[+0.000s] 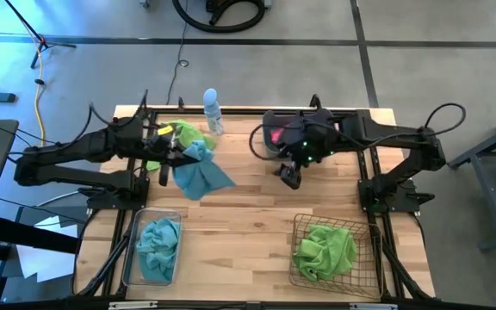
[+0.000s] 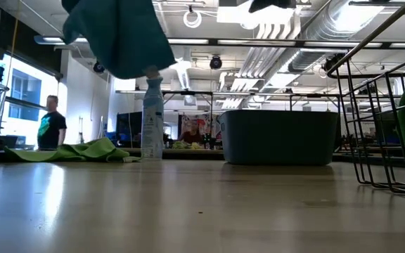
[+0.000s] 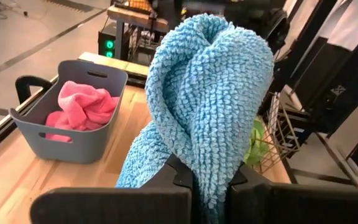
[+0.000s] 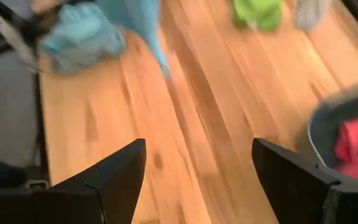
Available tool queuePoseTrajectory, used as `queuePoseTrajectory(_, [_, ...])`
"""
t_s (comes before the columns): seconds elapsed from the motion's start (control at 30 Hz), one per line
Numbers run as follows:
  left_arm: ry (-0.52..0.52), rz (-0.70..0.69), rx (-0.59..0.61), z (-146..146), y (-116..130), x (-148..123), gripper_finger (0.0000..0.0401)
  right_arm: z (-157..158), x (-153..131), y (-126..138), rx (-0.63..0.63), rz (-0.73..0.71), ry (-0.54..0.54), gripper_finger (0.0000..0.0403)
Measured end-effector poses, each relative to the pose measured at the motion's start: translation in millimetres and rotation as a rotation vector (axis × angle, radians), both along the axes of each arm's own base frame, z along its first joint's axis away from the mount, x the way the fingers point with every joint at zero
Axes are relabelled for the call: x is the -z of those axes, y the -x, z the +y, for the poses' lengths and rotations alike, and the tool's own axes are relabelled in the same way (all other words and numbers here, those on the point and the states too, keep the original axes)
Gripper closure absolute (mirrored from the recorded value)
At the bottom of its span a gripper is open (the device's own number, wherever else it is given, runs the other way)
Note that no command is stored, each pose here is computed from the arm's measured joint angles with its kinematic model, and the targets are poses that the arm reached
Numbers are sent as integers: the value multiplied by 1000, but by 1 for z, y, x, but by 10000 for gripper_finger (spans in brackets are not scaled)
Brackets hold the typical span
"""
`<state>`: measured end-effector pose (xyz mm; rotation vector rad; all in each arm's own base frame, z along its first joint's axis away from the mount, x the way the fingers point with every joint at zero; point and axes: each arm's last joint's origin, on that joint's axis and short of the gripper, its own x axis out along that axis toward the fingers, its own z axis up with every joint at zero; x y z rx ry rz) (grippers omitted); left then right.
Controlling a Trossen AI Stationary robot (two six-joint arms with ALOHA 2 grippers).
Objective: Sort microfiber towel by color & place in baskets
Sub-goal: Put the blue microfiber towel into the transparent bin
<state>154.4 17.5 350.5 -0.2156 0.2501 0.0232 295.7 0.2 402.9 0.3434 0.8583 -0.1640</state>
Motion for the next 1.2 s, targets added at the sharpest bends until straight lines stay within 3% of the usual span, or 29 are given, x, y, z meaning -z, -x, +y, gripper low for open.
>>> queuePoseTrajectory(0.3, [35,-49,-20,-7,14,-7,401,14,12,17,72,33,78,114])
queuePoseTrajectory(0.5, [89,-135,-46,-15,7,-8,401,26,17,58,134,-8,87,114])
queuePoseTrajectory(0.7, [220,-254,-94,-32,-10,13,401,39,40,97,120,-96,24,114])
queuePoseTrajectory(0.87, [354,-223,-113,-55,-23,24,401,51,61,110,64,-200,-28,114])
queuePoseTrajectory(1.03, [438,-178,-44,-89,-35,9,401,62,85,111,14,-274,-47,114])
queuePoseTrajectory(1.2, [443,56,-17,-119,-38,-19,401,73,107,108,-34,-309,-70,114])
